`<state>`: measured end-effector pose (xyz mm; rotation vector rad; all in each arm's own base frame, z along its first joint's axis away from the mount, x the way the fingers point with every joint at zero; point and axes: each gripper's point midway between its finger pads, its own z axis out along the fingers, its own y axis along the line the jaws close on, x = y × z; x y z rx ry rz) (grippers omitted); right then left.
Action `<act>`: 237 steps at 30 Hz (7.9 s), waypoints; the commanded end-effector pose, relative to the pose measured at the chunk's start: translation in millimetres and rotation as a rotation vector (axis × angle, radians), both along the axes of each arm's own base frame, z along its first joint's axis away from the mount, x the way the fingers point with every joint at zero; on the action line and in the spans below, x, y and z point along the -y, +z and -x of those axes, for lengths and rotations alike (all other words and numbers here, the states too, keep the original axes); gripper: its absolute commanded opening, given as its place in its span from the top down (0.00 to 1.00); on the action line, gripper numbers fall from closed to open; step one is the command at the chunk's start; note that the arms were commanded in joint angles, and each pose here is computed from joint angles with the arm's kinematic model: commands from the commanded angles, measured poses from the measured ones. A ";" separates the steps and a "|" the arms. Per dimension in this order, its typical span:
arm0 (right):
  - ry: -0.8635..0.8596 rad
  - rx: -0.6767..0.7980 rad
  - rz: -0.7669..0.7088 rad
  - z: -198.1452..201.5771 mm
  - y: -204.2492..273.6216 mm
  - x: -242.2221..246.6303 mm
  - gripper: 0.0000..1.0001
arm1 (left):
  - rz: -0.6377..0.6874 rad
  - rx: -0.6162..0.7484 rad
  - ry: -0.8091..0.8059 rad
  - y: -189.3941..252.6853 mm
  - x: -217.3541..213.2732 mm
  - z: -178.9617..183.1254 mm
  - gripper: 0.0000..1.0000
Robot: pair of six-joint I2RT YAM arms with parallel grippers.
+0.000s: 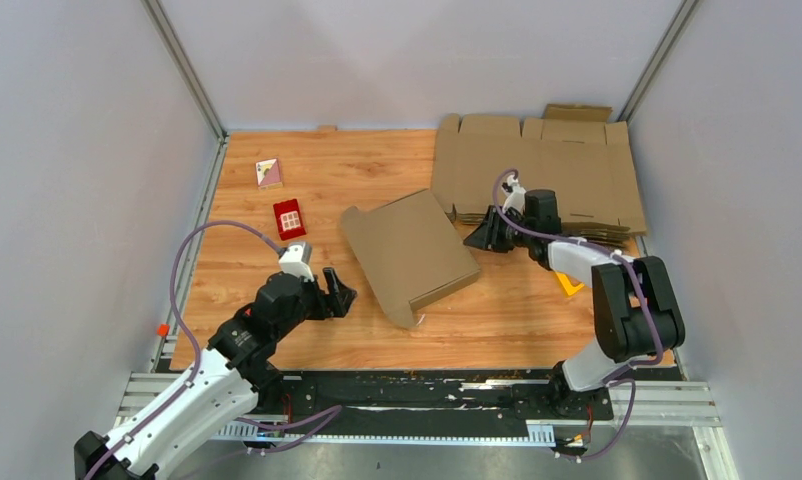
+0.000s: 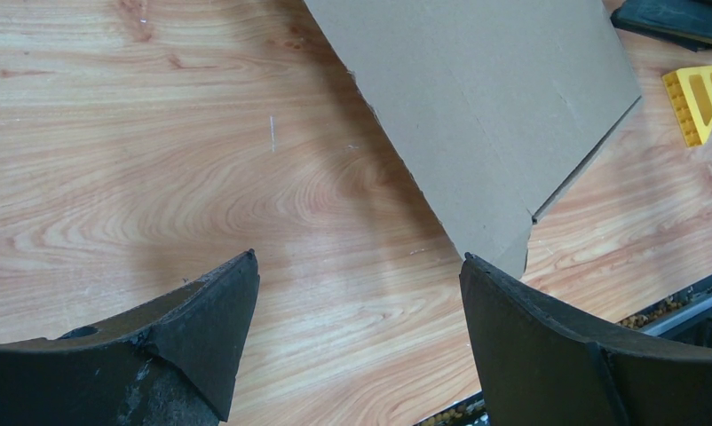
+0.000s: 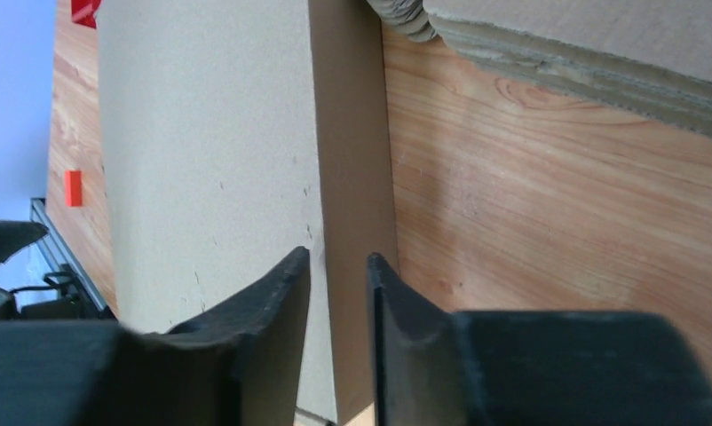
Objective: Fold the paper box
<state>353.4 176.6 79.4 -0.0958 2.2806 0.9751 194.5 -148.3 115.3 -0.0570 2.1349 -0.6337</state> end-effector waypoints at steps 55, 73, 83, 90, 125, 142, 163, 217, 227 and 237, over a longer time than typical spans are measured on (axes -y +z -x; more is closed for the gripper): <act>-0.041 -0.139 -0.112 -7.2 -46.3 12.0 0.69 | -0.004 0.036 0.051 -10.5 4.8 -41.9 0.10; -0.103 -0.154 -0.060 -13.5 -58.5 29.3 0.70 | 0.104 -0.106 0.102 -46.8 -2.5 -47.5 0.24; -0.085 -0.140 -0.111 -13.3 -50.0 23.6 0.74 | 0.273 -0.175 -0.004 -53.3 39.8 -59.1 0.28; -0.044 -0.146 -0.204 -9.0 -39.4 13.1 0.90 | 0.339 -0.133 -0.037 -39.5 62.4 -69.4 0.29; 0.091 -0.012 -0.124 40.3 21.3 -30.4 0.48 | 0.199 -0.151 0.346 -47.7 -44.7 -22.0 0.02; -0.172 0.121 0.052 27.2 82.6 11.6 0.03 | 0.086 0.154 0.298 22.2 -67.7 -22.9 0.00; 0.073 0.182 0.025 27.6 51.4 -51.5 0.04 | 0.077 0.377 -0.044 35.4 -22.1 -24.7 0.00; -0.053 -0.161 -0.153 18.2 -37.3 -15.7 0.85 | 0.137 0.172 0.020 9.3 -15.1 -36.8 0.05; -0.050 -0.186 -0.179 17.5 -42.4 -11.9 0.88 | 0.168 0.042 0.069 -16.0 -9.3 -47.5 0.15; 0.001 -0.130 -0.073 17.9 -33.7 -24.6 0.84 | 0.123 0.027 -0.170 -4.2 103.1 -80.9 0.27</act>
